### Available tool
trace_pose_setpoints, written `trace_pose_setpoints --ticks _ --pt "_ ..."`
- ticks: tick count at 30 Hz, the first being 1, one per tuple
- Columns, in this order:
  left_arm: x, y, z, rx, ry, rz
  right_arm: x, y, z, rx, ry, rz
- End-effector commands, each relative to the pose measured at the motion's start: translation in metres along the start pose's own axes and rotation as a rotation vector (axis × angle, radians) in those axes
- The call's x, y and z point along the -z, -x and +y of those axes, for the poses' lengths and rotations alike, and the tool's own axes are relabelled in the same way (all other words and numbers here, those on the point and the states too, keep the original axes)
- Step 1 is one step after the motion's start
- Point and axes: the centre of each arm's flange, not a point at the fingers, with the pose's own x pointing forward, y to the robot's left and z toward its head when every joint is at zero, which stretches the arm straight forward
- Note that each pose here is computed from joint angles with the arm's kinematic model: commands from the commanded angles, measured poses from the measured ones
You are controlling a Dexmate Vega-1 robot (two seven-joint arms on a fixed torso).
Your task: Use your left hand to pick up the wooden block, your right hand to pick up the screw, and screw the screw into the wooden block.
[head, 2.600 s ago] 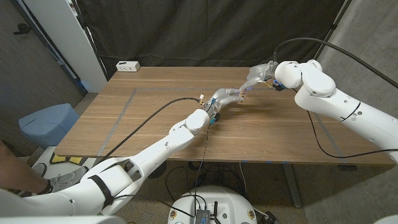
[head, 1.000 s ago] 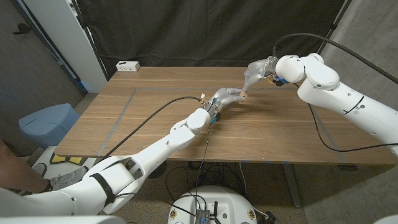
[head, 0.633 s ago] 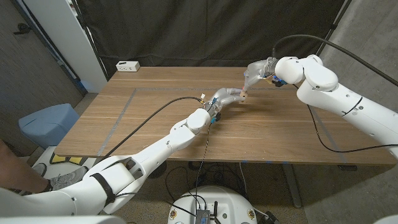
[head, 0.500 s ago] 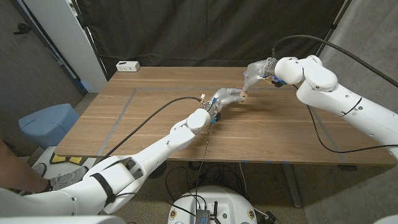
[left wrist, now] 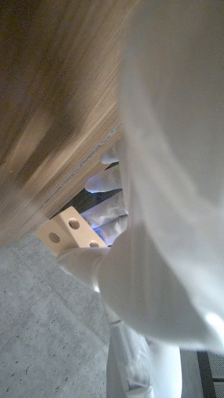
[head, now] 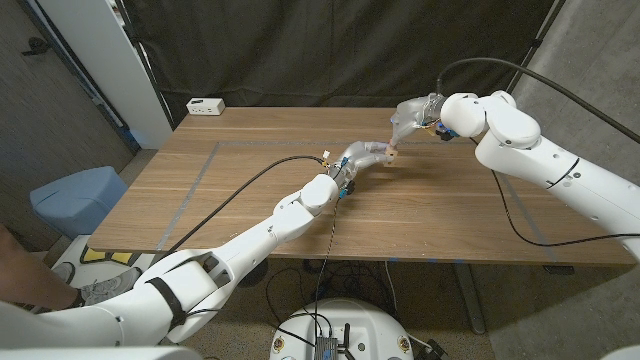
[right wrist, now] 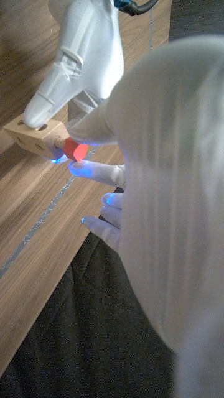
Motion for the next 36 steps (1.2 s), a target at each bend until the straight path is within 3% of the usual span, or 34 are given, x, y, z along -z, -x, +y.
trace_pose_setpoints --ticks 1,36 --pt "-0.0001 -0.0008 0.0005 -0.001 0.003 -0.002 0.0004 -0.0018 0.0022 0.006 -0.003 -0.001" --pt "0.0006 -0.0007 -0.0001 -0.003 0.002 0.005 -0.0011 -0.0044 0.0093 0.058 -0.004 0.017"
